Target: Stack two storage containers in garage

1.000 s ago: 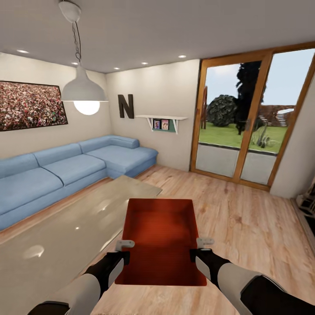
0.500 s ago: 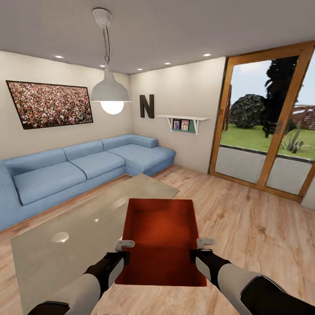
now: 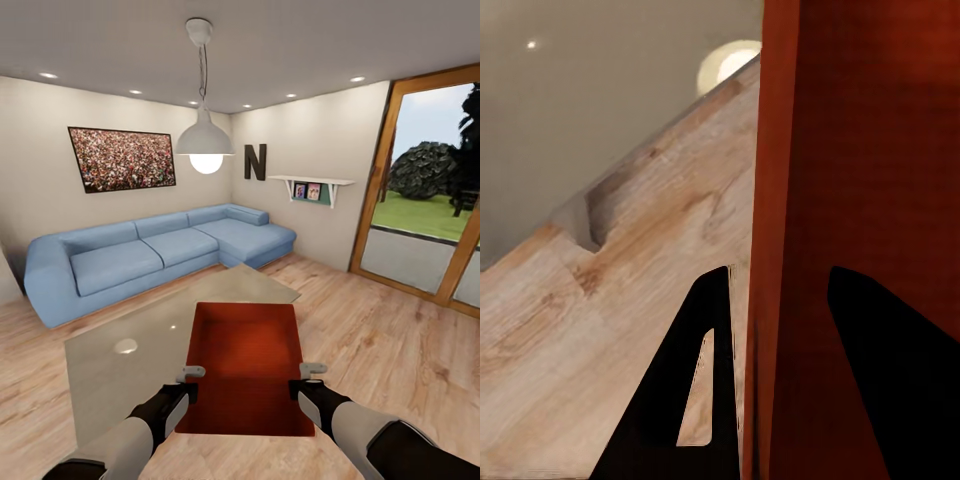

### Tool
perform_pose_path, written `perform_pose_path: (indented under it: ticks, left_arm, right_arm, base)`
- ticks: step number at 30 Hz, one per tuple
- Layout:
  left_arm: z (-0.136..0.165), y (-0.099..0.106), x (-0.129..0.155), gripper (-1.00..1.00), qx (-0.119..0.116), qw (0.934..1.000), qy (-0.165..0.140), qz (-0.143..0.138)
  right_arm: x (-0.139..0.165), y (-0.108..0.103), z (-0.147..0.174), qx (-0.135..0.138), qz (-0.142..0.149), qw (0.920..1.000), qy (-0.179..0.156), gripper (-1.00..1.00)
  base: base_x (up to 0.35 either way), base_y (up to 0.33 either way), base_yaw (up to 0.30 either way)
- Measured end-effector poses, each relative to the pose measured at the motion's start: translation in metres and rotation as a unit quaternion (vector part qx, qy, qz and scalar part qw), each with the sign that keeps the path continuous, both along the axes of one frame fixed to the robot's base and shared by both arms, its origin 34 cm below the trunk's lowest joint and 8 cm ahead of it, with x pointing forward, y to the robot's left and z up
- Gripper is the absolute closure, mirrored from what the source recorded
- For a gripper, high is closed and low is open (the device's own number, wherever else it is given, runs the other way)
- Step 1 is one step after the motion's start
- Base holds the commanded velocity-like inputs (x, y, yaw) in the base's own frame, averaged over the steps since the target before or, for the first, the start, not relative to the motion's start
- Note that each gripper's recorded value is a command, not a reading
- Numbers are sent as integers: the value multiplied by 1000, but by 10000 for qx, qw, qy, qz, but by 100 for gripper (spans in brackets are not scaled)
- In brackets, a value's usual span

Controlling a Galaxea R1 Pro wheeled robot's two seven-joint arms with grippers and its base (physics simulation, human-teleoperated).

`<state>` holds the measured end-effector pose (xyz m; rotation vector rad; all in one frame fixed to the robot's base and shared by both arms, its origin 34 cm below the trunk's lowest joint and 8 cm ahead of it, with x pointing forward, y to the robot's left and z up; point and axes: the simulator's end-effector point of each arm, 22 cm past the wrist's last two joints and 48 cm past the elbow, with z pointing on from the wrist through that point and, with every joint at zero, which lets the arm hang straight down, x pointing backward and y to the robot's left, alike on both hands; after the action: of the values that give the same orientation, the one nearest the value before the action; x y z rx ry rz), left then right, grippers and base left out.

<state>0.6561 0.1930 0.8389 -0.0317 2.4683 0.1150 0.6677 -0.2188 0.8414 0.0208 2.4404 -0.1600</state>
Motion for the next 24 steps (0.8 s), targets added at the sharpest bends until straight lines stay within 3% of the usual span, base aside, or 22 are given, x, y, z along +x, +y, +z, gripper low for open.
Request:
perform_pose_path:
  ticks: [24]
  left_arm:
    - [0,0,0,100,0,10000,0,0]
  right_arm:
    - [0,0,0,0,0,10000,-1,100]
  base:
    - [0,0,300]
